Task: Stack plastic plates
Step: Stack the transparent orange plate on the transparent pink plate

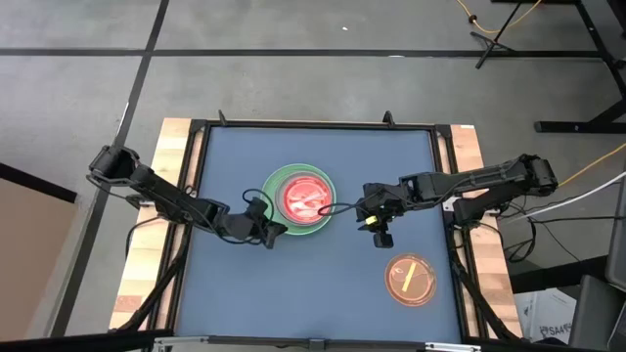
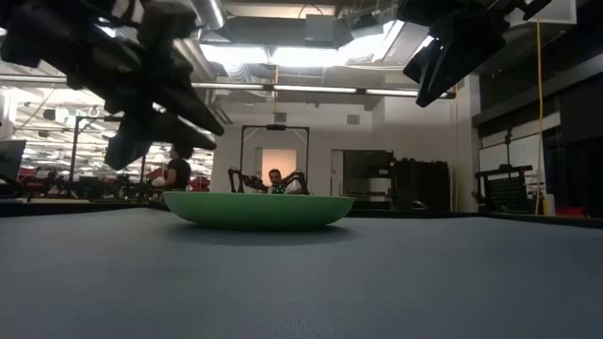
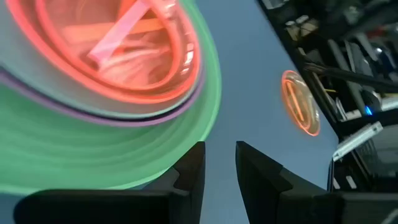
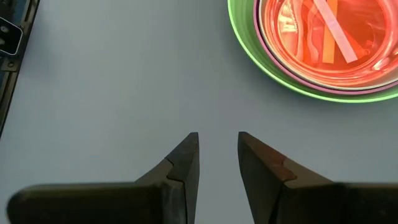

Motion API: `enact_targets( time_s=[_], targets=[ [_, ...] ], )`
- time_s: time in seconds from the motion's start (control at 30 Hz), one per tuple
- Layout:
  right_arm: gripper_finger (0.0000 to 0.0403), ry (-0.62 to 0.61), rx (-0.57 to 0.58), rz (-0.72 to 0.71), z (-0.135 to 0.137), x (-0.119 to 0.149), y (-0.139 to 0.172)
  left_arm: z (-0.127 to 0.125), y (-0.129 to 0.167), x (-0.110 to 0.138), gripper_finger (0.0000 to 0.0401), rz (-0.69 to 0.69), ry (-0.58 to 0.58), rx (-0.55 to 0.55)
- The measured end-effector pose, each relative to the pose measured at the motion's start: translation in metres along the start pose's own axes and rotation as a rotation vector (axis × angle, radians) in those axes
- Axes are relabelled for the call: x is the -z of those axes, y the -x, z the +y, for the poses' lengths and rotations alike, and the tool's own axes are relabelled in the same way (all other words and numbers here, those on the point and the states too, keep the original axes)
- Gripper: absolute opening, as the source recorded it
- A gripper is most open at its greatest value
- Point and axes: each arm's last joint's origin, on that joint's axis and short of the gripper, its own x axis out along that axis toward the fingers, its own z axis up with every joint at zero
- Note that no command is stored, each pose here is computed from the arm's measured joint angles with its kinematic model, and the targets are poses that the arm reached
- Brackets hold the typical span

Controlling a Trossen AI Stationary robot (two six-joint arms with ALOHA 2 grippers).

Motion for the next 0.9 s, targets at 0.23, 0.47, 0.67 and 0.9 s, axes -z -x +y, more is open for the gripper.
enact_targets(
  time_s=[0.23,0.47,0.67,0.9],
  targets=[
    [0.0101,0.001,-0.078,0.005,0.003,0.0,0.0,-0.011,0.008,0.01,0.0082,-0.079,-0.126,0.045],
    [0.0101,0.076,-0.148,0.045,0.03,0.005,-0.002,-0.013,0.012,0.016,0.0082,-0.113,-0.144,0.04],
    [0.0101,0.105,-0.198,0.145,0.059,0.019,-0.002,-0.013,0.013,0.016,0.0082,-0.121,-0.162,0.037],
    [0.0101,0.103,-0.128,0.283,0.074,0.037,0.0,-0.013,0.013,0.016,0.0082,-0.122,-0.188,0.035]
  ],
)
